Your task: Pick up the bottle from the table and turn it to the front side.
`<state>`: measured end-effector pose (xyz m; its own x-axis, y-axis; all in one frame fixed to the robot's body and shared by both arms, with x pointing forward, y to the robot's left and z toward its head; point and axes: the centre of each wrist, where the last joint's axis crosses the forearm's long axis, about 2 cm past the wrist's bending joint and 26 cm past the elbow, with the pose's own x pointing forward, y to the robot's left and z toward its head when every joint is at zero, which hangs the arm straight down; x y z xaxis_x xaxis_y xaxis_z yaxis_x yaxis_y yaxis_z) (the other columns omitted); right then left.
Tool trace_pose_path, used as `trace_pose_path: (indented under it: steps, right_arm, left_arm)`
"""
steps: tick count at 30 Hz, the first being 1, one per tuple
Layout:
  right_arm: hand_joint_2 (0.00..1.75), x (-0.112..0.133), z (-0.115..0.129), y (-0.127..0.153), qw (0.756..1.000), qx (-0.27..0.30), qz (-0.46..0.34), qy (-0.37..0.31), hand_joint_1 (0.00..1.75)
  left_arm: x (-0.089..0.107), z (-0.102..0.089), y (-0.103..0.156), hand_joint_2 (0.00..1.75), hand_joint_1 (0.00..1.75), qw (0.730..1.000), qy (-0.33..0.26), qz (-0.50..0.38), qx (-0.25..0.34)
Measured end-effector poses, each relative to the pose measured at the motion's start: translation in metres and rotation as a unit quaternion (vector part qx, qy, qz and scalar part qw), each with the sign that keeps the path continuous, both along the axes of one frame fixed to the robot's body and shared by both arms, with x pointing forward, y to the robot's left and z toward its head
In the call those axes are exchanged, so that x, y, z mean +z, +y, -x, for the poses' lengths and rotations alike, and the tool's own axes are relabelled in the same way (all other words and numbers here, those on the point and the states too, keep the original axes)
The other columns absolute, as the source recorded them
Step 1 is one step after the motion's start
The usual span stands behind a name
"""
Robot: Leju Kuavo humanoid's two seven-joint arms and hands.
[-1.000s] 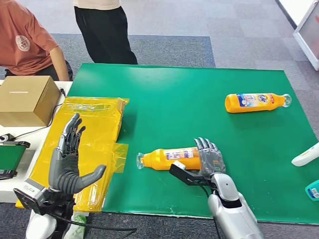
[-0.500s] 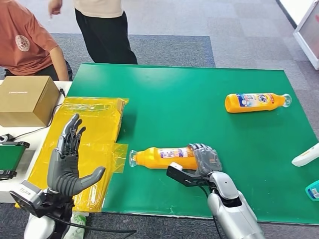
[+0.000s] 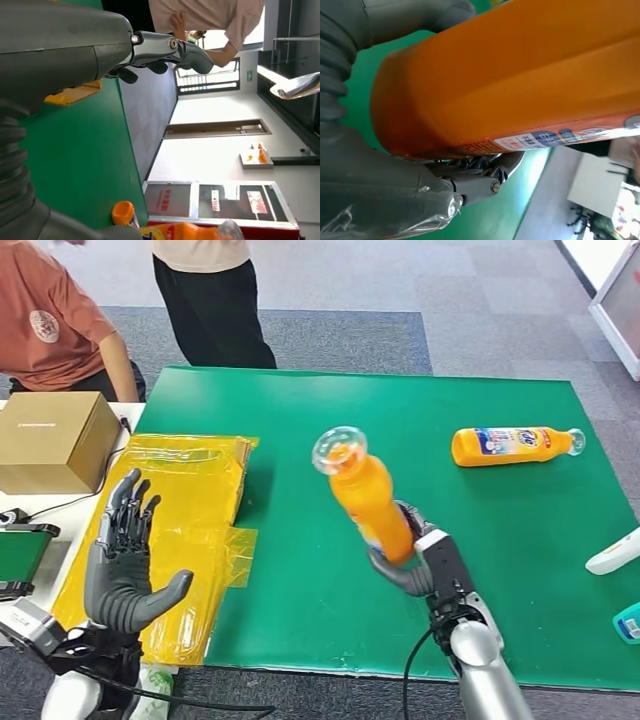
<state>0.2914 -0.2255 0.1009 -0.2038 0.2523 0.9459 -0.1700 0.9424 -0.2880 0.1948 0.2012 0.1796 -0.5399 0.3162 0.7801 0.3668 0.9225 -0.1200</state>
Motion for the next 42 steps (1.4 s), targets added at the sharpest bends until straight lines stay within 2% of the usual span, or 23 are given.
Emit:
trace_pose_path:
  steps: [2,4,9,12,20,24,29,42]
  right_arm:
    - [1.75,0.002,0.004,0.001,1.0,0.003,-0.029,-0.008,1.75]
    - [1.75,0.005,0.007,0.004,0.999,0.003,-0.025,-0.025,1.75]
    - [1.75,0.016,0.014,0.024,0.99,0.012,0.086,-0.11,1.75]
    - [1.75,0.019,0.021,0.041,0.983,0.036,0.118,-0.138,1.75]
    - [1.75,0.024,0.036,0.082,0.965,0.092,0.151,-0.195,1.75]
    - [1.75,0.027,0.034,0.096,0.959,0.117,0.157,-0.204,1.75]
    - [1.75,0.03,0.028,0.102,0.955,0.128,0.163,-0.212,1.75]
    - [1.75,0.026,0.018,0.103,0.955,0.134,0.179,-0.193,1.75]
  left_arm:
    - [0.0,-0.002,0.0,1.75,0.0,1.0,0.0,0.002,0.0]
    - [-0.001,-0.005,0.0,1.75,0.0,1.0,0.004,0.005,-0.001]
    - [-0.004,-0.011,-0.003,1.75,0.0,0.999,0.024,0.007,-0.023]
    - [-0.004,-0.014,-0.007,1.75,0.0,0.999,0.025,-0.01,-0.036]
    - [-0.007,-0.02,-0.035,1.75,0.0,0.984,0.048,-0.019,-0.173]
    - [-0.013,-0.022,-0.051,1.75,0.0,0.968,0.063,-0.027,-0.24]
    - [-0.017,-0.028,-0.061,1.75,0.0,0.957,0.068,-0.049,-0.277]
    - [-0.017,-0.046,-0.059,1.75,0.0,0.946,0.057,-0.147,-0.283]
